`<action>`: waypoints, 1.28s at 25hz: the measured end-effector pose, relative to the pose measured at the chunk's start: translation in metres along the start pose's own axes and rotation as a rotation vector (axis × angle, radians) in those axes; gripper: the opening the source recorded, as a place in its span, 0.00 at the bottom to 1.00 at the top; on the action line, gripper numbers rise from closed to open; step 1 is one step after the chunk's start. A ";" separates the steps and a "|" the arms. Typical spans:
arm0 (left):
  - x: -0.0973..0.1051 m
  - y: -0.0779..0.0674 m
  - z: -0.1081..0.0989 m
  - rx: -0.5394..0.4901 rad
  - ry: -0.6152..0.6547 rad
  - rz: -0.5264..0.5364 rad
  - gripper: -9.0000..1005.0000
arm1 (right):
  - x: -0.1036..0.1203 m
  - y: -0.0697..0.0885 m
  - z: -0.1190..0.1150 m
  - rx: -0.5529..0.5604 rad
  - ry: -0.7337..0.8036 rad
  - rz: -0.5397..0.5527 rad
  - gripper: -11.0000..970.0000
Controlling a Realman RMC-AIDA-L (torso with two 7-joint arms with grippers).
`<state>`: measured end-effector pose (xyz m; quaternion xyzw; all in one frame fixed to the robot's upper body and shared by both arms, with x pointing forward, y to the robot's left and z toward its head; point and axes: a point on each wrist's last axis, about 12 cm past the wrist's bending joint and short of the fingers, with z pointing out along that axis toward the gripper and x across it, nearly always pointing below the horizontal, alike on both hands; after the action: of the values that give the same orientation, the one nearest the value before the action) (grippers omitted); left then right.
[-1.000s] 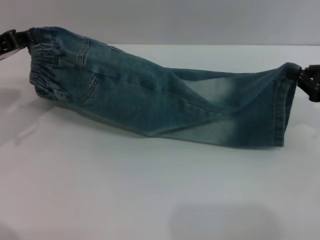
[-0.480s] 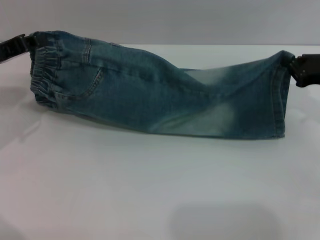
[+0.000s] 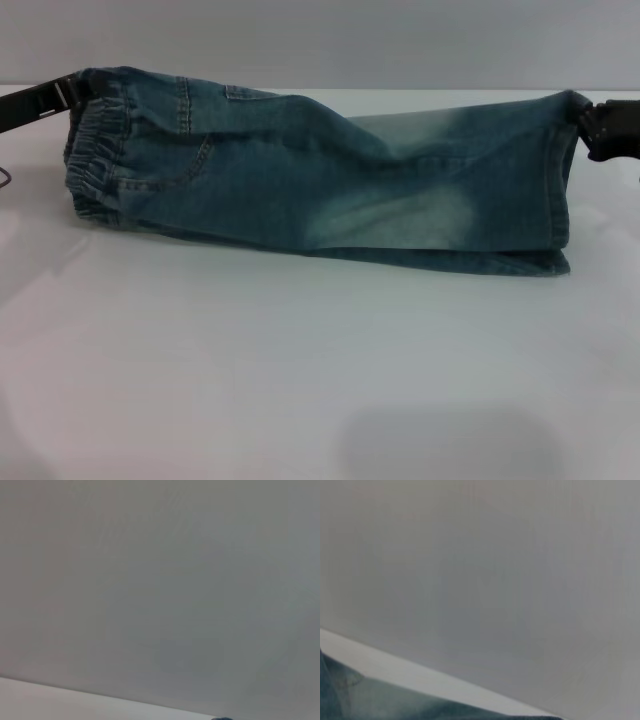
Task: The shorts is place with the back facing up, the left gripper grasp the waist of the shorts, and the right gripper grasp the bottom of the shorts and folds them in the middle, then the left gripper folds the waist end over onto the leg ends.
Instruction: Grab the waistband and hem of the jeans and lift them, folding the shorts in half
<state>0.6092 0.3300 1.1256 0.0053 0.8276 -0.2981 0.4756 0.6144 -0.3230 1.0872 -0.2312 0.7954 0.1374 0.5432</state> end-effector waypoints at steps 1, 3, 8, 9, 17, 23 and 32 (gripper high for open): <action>0.000 0.000 0.000 -0.003 0.000 0.001 0.20 | 0.001 0.000 0.000 0.005 0.008 -0.004 0.01; 0.000 0.001 0.001 -0.013 -0.003 0.002 0.20 | 0.004 0.001 0.001 0.011 0.022 -0.007 0.01; 0.001 0.003 0.002 -0.040 0.009 0.018 0.20 | 0.009 0.002 0.006 0.029 0.058 -0.012 0.01; 0.002 0.004 0.002 -0.045 0.011 0.020 0.21 | 0.009 0.002 0.007 0.036 0.065 -0.016 0.01; 0.007 0.004 0.006 -0.059 0.040 0.045 0.21 | 0.011 0.006 0.013 0.041 0.090 -0.030 0.01; 0.011 -0.002 0.013 -0.044 0.076 0.119 0.21 | 0.013 0.005 0.016 0.077 0.105 -0.023 0.07; 0.011 -0.004 0.015 -0.044 0.070 0.143 0.28 | 0.019 0.006 0.014 0.089 0.115 -0.011 0.31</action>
<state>0.6135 0.3162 1.1139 0.0643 0.8477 -0.2446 0.4663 0.6169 -0.3157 1.0643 -0.2186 0.8294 0.0856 0.5070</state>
